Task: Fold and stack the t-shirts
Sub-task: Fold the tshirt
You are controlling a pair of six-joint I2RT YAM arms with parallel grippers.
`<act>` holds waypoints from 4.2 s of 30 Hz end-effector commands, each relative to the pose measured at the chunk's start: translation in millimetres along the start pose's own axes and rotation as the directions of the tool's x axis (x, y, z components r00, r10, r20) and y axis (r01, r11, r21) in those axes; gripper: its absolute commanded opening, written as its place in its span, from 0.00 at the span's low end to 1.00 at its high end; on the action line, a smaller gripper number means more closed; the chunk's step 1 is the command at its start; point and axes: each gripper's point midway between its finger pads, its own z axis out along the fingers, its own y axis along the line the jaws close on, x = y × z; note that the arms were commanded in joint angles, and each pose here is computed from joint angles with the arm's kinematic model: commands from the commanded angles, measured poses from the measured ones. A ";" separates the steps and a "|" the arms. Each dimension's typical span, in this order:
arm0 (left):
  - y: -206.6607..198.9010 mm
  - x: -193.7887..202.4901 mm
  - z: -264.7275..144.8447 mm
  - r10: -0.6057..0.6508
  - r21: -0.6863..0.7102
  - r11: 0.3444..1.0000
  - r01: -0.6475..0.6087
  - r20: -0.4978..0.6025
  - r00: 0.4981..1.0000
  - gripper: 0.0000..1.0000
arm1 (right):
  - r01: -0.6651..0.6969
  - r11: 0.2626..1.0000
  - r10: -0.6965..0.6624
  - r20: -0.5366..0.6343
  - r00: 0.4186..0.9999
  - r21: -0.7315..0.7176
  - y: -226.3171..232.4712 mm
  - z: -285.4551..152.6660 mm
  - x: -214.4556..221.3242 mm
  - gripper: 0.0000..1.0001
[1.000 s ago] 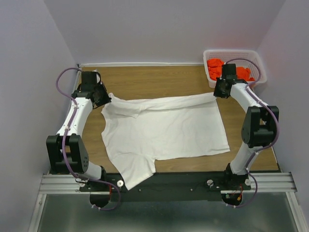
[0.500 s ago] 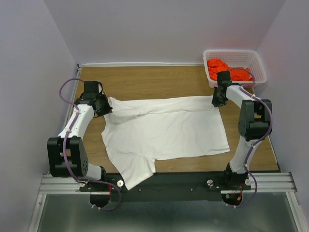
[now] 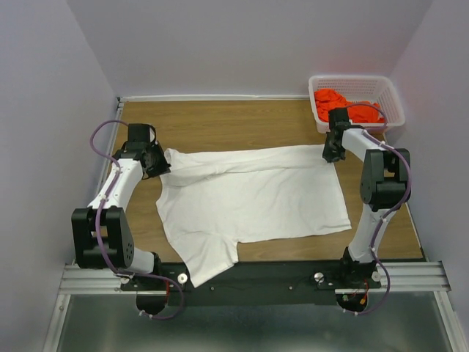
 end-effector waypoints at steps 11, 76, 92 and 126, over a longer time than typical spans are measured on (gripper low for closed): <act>-10.9 4.8 -21.1 -0.009 0.068 0.998 0.008 0.003 1.000 0.00 | 0.011 0.996 -0.010 -0.013 1.000 0.084 -16.7 1.0 -5.6 0.02; -46.1 -90.2 115.1 0.103 0.029 0.994 -0.105 0.069 0.992 0.00 | 0.812 0.355 -0.588 0.564 0.580 -0.464 430.2 -113.4 173.4 0.38; -49.6 -89.8 113.3 0.107 0.037 0.993 -0.109 0.069 0.992 0.00 | 0.850 0.395 -0.553 0.649 0.523 -0.348 426.1 -146.7 131.1 0.37; -57.0 -92.2 94.7 0.118 0.034 0.992 -0.120 0.061 0.991 0.00 | 0.859 0.380 -0.584 0.632 0.510 -0.342 413.8 -147.6 138.9 0.00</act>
